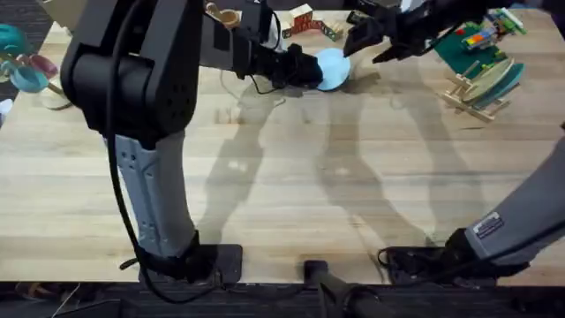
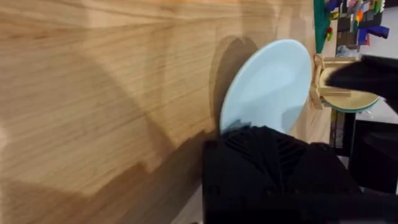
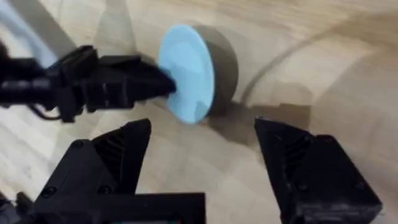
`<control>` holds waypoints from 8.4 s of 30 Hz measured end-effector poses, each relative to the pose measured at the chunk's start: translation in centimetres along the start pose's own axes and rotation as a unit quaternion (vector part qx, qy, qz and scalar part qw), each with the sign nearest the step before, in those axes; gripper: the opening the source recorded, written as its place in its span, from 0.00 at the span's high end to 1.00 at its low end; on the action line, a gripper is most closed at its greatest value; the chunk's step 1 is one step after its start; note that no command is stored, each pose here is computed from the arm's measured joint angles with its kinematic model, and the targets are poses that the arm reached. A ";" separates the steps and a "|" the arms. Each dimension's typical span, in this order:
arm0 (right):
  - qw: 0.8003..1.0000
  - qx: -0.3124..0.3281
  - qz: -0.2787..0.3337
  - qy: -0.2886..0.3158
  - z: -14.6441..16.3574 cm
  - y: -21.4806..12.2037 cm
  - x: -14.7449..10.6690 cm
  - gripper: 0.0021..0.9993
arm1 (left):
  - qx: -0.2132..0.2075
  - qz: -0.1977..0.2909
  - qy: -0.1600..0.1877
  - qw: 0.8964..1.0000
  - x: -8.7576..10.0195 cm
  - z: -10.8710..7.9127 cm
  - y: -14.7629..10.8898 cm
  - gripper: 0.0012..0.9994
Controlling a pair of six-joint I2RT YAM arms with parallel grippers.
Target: Pick up the plates from the table one by one and place each into a slot on the dish rack.
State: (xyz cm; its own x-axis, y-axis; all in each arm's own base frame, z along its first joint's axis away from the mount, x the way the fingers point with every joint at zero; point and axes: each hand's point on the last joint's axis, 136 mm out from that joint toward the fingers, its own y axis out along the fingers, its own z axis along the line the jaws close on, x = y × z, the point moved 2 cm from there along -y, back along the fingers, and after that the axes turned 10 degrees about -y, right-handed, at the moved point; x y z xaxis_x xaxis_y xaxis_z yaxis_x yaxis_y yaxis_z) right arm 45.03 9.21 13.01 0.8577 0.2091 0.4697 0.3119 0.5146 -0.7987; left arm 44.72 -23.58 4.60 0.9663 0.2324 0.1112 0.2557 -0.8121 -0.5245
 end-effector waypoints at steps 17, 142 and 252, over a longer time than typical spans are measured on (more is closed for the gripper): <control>1.000 0.015 -0.023 -0.008 0.1 6.1 1.5 0.01 | 0.001 0.001 -0.001 1.000 0.0 0.0 0.0 0.96; 0.799 -0.490 -0.039 0.348 -9.1 -28.7 -8.9 0.97 | 0.303 -0.092 0.336 0.887 -12.6 -11.3 -28.3 0.01; 0.838 -0.390 0.028 0.380 -18.7 -23.7 -11.9 0.97 | 0.302 -0.098 0.313 0.895 -12.6 -11.2 -28.3 0.01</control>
State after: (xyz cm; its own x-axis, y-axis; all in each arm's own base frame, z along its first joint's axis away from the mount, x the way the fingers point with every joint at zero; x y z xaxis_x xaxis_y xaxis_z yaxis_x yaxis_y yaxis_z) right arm 35.04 -21.06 19.30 0.8005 -0.5276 0.2842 0.1799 -0.2408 -0.9537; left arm 25.61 -9.50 27.52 0.7815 -0.1597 0.6032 0.5412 -0.3077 -0.7826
